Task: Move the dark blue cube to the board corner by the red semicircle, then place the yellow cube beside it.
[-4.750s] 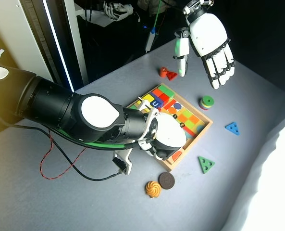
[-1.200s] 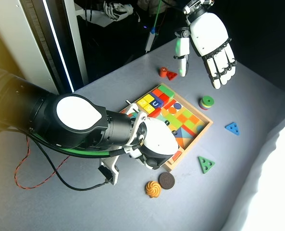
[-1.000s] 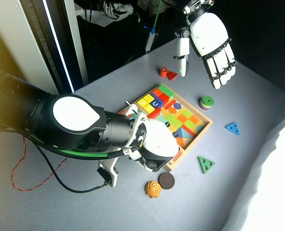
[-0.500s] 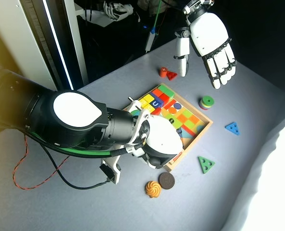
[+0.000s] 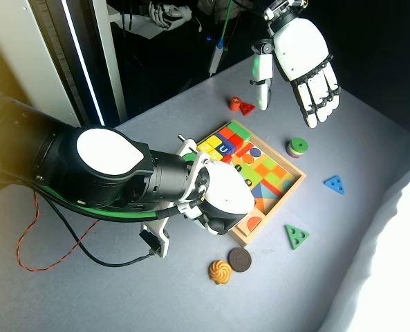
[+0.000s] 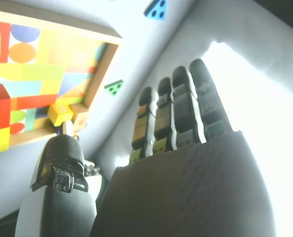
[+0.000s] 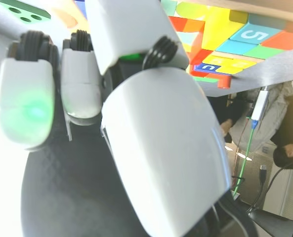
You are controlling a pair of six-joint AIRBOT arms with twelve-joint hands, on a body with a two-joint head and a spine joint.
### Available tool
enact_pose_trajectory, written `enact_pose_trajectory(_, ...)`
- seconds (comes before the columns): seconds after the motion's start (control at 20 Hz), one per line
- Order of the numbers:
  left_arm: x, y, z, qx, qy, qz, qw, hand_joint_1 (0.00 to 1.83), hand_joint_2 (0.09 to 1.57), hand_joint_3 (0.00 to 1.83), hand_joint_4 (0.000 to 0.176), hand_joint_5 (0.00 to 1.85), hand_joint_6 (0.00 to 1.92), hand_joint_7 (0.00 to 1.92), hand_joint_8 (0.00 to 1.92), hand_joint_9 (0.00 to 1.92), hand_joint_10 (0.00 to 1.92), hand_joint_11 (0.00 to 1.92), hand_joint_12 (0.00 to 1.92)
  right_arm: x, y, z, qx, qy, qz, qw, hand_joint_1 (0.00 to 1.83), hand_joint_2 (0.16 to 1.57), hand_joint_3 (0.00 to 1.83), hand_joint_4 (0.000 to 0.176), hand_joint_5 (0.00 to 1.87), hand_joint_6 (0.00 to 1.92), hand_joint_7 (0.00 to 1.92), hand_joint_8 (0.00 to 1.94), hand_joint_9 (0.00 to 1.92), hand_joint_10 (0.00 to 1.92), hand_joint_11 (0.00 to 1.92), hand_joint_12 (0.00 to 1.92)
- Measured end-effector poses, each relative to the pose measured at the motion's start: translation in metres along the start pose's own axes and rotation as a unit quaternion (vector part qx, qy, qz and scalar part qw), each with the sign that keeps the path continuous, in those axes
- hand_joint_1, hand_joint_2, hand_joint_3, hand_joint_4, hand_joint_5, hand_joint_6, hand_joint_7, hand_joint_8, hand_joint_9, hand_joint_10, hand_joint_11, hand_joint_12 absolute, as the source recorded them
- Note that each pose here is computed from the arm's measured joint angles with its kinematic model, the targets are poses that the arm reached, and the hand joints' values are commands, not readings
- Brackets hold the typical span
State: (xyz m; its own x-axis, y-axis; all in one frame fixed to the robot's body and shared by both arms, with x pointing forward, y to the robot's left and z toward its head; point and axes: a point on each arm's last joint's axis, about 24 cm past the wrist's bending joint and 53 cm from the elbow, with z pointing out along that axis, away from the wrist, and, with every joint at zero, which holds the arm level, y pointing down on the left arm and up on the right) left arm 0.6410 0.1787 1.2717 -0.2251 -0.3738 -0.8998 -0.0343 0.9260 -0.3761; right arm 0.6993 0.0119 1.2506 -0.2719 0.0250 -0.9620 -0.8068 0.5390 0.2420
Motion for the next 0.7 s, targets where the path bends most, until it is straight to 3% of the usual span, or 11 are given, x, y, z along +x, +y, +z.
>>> enact_pose_trajectory(0.6,0.000,0.000,0.000,0.000,0.000,0.000,1.0000,0.00,1.28,0.00,0.000,0.12,0.00,0.12,0.01,0.13,0.01,0.00,0.37,0.004,-0.013,-0.003,0.014,0.003,-0.011,0.9998,1.75,1.30,0.00,0.000,0.37,0.01,1.32,1.94,1.52,1.92,1.63,1.92)
enact_pose_trajectory(0.7,0.000,0.000,0.000,0.000,0.000,0.000,1.0000,0.00,1.28,0.00,0.000,0.11,0.00,0.11,0.00,0.11,0.00,0.00,0.29,0.004,-0.014,-0.003,0.015,0.003,-0.013,0.9998,1.77,1.32,0.00,0.000,0.35,0.00,1.34,1.94,1.51,1.92,1.62,1.92)
